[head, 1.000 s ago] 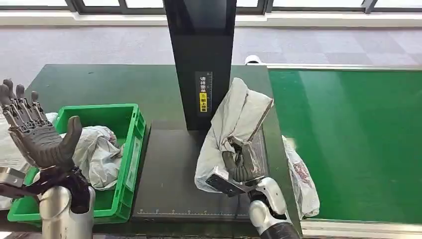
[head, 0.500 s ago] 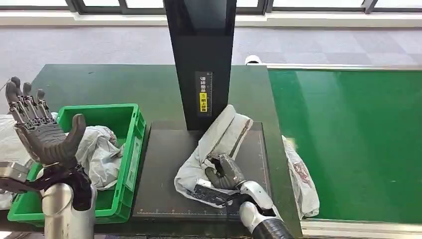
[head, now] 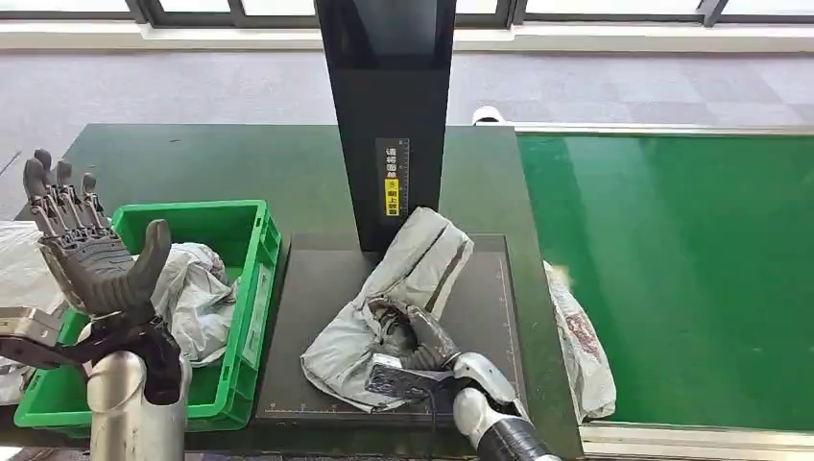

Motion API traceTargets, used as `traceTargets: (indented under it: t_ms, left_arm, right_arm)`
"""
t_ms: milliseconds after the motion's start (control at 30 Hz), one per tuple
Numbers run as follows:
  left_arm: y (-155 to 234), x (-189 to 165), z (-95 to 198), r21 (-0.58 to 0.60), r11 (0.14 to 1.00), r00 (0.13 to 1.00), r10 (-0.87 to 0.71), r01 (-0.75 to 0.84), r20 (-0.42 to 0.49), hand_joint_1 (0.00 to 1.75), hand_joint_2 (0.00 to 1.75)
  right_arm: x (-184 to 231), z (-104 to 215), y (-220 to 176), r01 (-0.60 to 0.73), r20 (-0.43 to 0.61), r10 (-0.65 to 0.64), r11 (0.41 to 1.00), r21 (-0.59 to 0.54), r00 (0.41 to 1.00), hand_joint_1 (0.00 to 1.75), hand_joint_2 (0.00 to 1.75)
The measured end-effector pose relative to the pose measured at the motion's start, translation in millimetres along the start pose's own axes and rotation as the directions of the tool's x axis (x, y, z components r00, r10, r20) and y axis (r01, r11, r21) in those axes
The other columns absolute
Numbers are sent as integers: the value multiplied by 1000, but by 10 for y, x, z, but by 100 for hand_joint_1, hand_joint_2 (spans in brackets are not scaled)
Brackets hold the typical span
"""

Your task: Moved the parcel from conveyor to table for the left to box.

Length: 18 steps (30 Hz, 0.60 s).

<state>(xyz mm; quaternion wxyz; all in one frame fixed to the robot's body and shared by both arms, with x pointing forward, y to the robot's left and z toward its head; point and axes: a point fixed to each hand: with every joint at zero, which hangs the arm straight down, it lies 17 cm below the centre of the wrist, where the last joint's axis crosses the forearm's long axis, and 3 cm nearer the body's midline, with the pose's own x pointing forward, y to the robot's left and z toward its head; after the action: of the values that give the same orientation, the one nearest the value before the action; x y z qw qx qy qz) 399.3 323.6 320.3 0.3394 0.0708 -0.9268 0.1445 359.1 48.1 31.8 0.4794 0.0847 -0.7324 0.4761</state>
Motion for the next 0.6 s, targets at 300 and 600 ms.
traceTargets:
  t_ms: [300, 600]
  left_arm:
    - [1, -1, 0, 0, 1000, 1000, 1, -1, -1, 0, 175]
    - [3, -54, 39, -4, 999, 999, -44, 44, -20, 0, 175]
  right_arm:
    - [24, -7, -13, -1, 6, 1, 1000, -6, 1000, 0, 175]
    - [271, 114, -828, -105, 27, 130, 895, -433, 991, 0, 175]
